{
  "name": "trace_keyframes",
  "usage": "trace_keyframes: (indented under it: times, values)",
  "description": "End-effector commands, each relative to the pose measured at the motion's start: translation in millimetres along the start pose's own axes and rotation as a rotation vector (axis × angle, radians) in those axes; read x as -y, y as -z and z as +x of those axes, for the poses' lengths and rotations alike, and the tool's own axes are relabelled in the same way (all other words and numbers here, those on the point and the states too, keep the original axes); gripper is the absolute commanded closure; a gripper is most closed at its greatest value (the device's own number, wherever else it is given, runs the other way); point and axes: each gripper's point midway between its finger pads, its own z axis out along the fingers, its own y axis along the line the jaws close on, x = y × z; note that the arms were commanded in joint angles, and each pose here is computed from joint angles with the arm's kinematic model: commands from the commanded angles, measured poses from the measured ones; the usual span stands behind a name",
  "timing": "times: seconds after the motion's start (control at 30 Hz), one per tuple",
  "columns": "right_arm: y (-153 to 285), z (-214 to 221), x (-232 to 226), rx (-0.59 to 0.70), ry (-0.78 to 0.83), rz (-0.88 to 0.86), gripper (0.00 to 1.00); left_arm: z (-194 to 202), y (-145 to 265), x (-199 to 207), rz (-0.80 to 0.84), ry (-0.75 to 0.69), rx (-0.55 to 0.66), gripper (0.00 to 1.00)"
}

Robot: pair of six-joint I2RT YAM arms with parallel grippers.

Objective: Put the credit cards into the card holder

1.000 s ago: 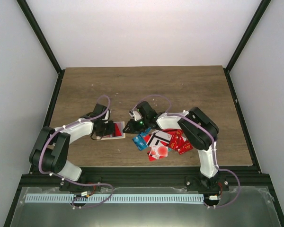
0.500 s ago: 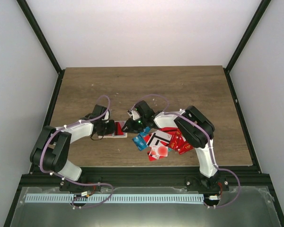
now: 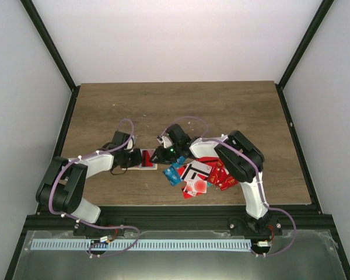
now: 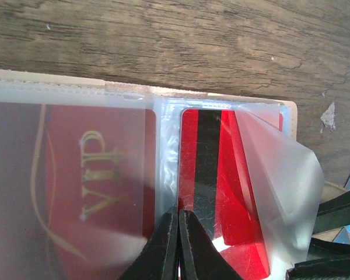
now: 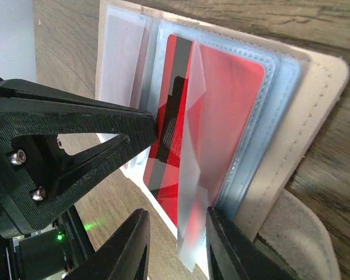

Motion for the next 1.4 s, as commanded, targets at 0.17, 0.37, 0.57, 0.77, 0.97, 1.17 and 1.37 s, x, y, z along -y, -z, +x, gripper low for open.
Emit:
trace_keyframes:
  times: [0.17, 0.37, 0.57, 0.77, 0.97, 1.17, 1.37]
  values:
    - [12.4, -12.5, -27.1, 0.042, 0.062, -0.017, 0.71, 45.7, -10.2, 2.5, 0.053, 0.05, -0.156, 0.96]
    - [18.7, -13.7, -38.9, 0.046, 0.083, -0.044, 0.71, 43.4, -5.9, 21.5, 0.148, 0.075, -0.156, 0.96]
    - [29.9, -17.2, -55.7, 0.064, 0.115, -0.072, 0.71, 38.8, 1.2, 32.4, 0.195, 0.088, -0.141, 0.96]
    - [29.5, -17.6, -57.9, 0.057, 0.12, -0.079, 0.71, 34.2, 3.9, 38.3, 0.221, 0.095, -0.126, 0.96]
    - [19.1, -11.7, -58.2, 0.028, 0.121, -0.086, 0.71, 32.6, 2.1, 37.7, 0.22, 0.102, -0.116, 0.96]
    - [11.5, -9.9, -62.5, 0.013, 0.13, -0.087, 0.71, 30.8, 8.6, 30.9, 0.178, 0.099, -0.085, 0.96]
    - [0.2, -6.9, -65.4, -0.011, 0.134, -0.081, 0.71, 37.2, 25.1, 21.3, 0.117, 0.096, -0.073, 0.96]
